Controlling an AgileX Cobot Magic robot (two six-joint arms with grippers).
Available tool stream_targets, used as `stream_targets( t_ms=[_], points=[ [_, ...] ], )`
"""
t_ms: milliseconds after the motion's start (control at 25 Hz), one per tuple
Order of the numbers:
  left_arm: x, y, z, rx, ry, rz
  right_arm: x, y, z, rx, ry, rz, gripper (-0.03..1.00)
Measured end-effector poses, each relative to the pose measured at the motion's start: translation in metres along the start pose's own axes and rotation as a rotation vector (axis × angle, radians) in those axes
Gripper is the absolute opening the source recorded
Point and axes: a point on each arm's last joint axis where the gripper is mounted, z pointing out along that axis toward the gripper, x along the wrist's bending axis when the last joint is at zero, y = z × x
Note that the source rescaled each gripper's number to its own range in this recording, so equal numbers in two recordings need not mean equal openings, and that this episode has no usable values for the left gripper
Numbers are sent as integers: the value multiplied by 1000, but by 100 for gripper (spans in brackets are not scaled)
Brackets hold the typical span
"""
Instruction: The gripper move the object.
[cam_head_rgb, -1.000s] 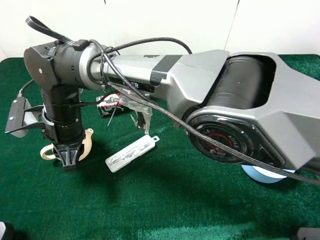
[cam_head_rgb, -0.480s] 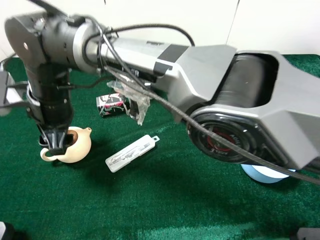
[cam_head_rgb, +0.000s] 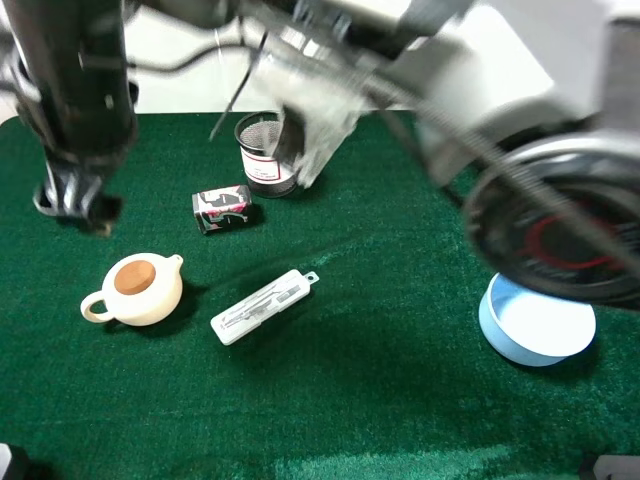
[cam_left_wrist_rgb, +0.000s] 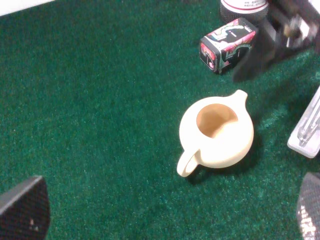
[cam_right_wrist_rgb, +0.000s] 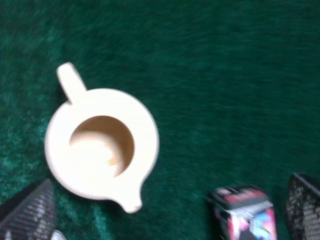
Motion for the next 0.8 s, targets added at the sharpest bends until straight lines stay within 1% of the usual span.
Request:
stream_targets(
  t_ms=[80, 200, 280, 400, 440, 600, 800],
  points=[
    [0, 0, 0, 0, 0, 0, -2, 2, -24, -26, -34, 19, 100],
    [0, 0, 0, 0, 0, 0, -3, -5, -59, -24, -93, 26, 100],
    [0, 0, 0, 0, 0, 0, 2, -15, -74, 0, -97, 31, 100],
    [0, 0, 0, 0, 0, 0, 12, -37, -94, 38, -81, 49, 100],
    [0, 0, 0, 0, 0, 0, 12, -37, -94, 38, -81, 49, 100],
    [0, 0, 0, 0, 0, 0, 28, -81, -116, 116, -43, 97, 100],
    [0, 0, 0, 0, 0, 0, 52, -147, -142, 192, -25, 216, 100]
  ],
)
